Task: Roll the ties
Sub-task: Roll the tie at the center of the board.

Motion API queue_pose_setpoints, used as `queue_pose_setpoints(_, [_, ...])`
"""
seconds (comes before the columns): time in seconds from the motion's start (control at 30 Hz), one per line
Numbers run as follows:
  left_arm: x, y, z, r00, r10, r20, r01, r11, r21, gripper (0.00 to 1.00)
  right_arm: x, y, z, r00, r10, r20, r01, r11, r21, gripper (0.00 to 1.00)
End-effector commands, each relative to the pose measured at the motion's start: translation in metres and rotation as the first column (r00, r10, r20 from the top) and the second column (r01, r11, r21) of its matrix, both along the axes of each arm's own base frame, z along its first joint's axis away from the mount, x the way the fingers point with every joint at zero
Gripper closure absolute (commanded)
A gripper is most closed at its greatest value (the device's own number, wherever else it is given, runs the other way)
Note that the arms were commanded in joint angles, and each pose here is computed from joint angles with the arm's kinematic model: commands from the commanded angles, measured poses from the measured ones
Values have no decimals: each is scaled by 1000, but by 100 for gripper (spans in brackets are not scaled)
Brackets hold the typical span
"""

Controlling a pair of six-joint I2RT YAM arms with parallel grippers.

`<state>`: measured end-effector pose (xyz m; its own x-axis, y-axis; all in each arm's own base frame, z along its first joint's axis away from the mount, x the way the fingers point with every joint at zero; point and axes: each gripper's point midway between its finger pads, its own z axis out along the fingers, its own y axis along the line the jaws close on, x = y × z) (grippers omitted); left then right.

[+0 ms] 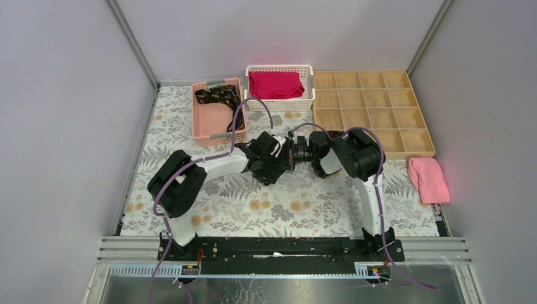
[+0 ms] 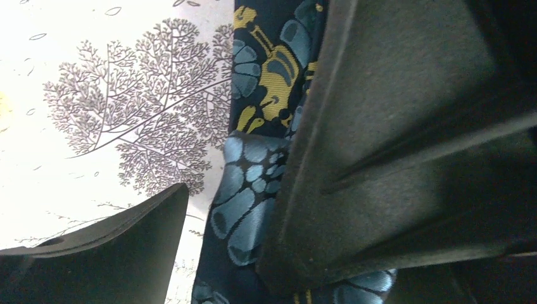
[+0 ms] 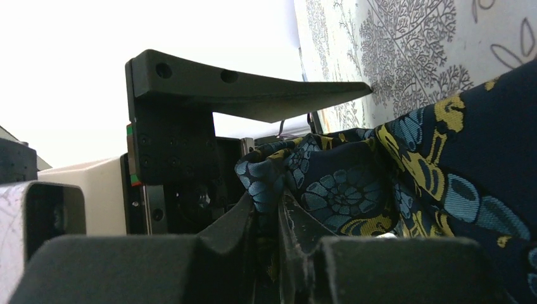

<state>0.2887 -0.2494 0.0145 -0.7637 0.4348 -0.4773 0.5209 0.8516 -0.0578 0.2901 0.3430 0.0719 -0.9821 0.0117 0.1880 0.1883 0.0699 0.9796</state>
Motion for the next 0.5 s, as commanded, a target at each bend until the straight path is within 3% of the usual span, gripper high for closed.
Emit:
queue_pose_setpoints(0.0, [8, -19, 1, 1000, -30, 0, 30, 998, -56, 1, -8, -3, 6, 998, 56, 29, -57, 998, 27, 86])
queue_pose_setpoints(0.13, [7, -38, 14, 997, -74, 9, 75, 986, -146, 1, -8, -3, 6, 998, 58, 28, -59, 998, 29, 86])
queue_pose_setpoints(0.3, [14, -35, -7, 997, -75, -3, 75, 993, -90, 1, -8, -3, 9, 998, 58, 32, -59, 998, 35, 86])
queue_pose_setpoints(0.47, [10, -47, -21, 993, -109, -51, 102, 987, -127, 7, -9, -4, 10, 998, 60, 30, -61, 997, 39, 86])
